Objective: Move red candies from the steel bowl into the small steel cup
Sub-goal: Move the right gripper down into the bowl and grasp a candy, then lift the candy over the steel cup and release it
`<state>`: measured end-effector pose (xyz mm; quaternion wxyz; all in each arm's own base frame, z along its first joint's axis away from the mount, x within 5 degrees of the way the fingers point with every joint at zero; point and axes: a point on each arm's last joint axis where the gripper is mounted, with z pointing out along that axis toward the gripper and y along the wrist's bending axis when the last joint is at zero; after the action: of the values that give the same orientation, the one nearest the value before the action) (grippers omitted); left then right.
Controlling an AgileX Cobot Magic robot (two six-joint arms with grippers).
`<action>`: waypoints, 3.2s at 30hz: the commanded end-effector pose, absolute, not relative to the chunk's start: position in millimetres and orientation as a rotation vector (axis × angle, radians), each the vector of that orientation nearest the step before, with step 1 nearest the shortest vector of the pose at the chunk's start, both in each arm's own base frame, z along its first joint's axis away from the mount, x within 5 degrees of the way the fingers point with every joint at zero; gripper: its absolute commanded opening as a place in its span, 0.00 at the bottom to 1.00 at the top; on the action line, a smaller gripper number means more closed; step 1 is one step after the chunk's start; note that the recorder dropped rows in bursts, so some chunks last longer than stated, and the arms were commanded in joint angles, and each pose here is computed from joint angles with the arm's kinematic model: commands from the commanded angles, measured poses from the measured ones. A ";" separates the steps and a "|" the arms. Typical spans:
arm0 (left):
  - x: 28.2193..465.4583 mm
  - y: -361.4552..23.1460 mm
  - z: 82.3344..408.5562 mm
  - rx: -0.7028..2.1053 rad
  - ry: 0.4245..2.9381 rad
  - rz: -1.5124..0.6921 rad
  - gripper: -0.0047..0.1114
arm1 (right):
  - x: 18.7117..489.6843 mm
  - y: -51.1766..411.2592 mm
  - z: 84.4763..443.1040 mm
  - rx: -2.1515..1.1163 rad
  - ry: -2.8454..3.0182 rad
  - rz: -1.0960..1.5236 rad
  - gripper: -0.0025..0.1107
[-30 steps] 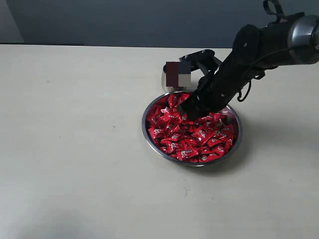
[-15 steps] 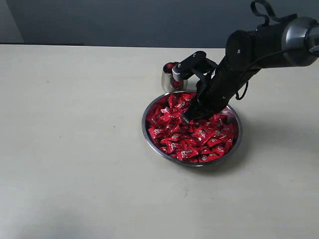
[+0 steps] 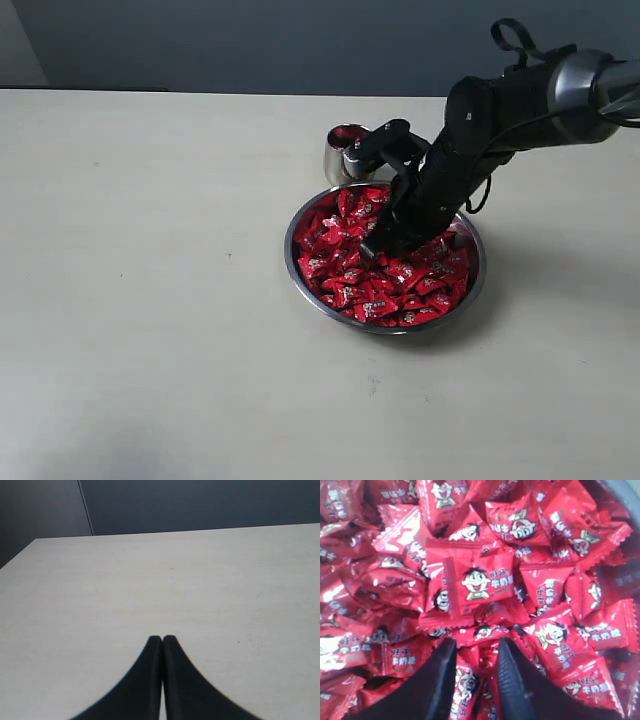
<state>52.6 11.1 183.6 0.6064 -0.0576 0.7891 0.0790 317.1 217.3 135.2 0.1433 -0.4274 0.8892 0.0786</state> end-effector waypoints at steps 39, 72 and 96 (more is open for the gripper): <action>52.6 10.8 183.0 -0.126 1.817 0.179 0.04 | 320.6 210.7 192.2 -1.046 2.423 0.180 0.01; 52.6 10.8 183.0 -0.126 1.817 0.179 0.04 | 429.5 258.5 184.9 -0.779 2.405 0.477 0.01; 52.6 10.8 183.0 -0.126 1.817 0.179 0.04 | 423.8 254.8 190.9 -0.850 2.434 0.442 0.33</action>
<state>52.6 11.1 183.6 0.6064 -0.0576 0.7891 0.0790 425.8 258.7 176.9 0.2608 -0.3055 0.9007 0.1653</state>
